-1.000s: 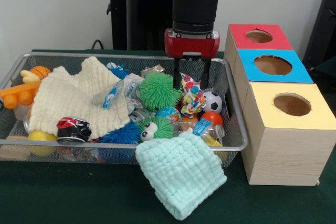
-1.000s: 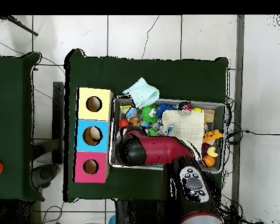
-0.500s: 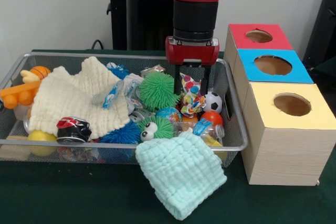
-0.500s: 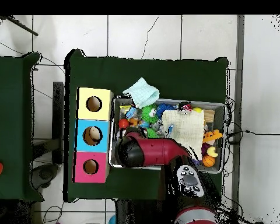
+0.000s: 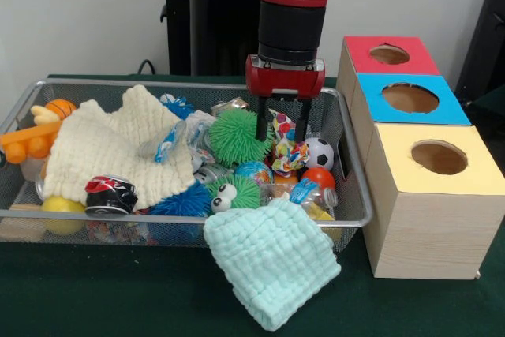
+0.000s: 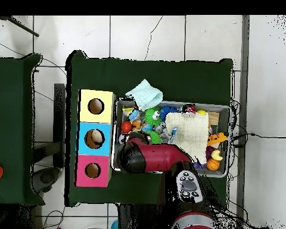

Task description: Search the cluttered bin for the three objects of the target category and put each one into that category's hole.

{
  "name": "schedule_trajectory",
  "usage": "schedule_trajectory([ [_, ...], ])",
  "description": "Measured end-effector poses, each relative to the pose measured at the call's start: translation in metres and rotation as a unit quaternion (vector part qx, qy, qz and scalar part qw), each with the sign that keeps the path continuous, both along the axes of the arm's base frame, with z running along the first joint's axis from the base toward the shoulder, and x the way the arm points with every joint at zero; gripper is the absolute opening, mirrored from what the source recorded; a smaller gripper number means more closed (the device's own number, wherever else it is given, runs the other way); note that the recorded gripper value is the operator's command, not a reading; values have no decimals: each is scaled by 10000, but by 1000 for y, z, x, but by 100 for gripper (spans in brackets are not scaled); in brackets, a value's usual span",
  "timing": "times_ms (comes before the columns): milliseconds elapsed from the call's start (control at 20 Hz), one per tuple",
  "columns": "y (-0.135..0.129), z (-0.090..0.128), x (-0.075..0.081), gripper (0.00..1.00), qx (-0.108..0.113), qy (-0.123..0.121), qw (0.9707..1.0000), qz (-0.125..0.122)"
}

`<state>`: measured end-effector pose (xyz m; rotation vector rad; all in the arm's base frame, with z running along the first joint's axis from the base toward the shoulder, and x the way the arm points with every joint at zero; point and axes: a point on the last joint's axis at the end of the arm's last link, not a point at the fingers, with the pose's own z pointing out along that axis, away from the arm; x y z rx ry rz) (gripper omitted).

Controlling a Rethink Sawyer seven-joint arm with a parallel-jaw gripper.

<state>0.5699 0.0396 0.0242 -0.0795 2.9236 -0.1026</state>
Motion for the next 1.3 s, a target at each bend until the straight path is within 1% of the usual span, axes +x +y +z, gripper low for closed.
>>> schedule_trajectory([
  [150,-3,0,0,100,-24,-11,10000,-13],
  [200,-5,1,-1,0,-44,-23,10000,-27],
  [1300,-14,1,-1,0,-116,-88,9999,-70],
])
